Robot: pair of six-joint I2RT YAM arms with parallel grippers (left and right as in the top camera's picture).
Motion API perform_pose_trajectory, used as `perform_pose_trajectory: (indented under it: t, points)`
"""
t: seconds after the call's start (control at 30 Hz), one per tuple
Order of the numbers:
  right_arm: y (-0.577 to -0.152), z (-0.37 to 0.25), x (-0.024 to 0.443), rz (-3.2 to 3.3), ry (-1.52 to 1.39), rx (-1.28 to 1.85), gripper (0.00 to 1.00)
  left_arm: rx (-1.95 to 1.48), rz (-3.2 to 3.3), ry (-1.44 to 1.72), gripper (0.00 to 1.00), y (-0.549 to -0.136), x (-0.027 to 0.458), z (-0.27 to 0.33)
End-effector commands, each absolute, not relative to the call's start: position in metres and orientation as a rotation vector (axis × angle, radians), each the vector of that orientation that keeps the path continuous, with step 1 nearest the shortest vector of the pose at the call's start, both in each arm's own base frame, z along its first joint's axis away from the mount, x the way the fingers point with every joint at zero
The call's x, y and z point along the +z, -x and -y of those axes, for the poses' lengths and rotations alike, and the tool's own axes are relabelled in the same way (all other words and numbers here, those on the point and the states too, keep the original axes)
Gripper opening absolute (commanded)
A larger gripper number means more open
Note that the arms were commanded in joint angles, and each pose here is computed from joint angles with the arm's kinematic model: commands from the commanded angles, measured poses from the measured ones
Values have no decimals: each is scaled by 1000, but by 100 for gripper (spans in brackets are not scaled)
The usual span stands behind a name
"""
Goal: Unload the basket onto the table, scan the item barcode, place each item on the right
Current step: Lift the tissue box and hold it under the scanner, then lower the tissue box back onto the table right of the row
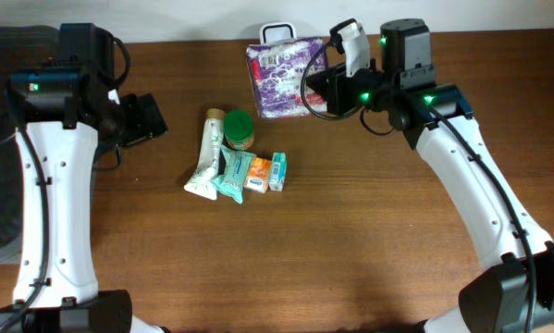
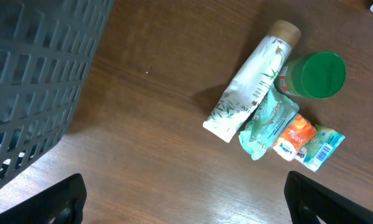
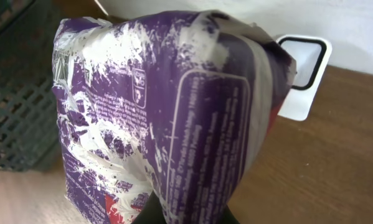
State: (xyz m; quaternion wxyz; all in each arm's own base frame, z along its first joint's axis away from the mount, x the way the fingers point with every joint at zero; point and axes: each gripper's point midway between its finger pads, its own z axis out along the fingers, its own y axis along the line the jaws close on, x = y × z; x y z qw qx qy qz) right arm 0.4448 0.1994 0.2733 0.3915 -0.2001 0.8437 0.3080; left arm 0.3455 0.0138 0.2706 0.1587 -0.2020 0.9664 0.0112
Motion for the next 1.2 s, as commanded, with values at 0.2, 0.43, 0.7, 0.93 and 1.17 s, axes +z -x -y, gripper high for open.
perform_pose_trajectory:
  t: [0.2, 0.43, 0.7, 0.93, 1.17]
  points:
    - [-455, -204, 244, -2259, 347, 877, 4, 37, -2743, 591, 99, -342, 276, -16]
    - [-452, -210, 249, -2237, 378, 927, 4, 37, -2743, 591, 99, -342, 276, -16]
    - [-452, -211, 250, -2230, 383, 934, 4, 36, -2742, 591, 99, -342, 276, -16]
    - [-452, -211, 250, -2229, 386, 932, 4, 36, -2742, 591, 99, -342, 276, -16]
    - [-452, -211, 250, -2230, 385, 932, 4, 37, -2742, 592, 99, -342, 276, -16]
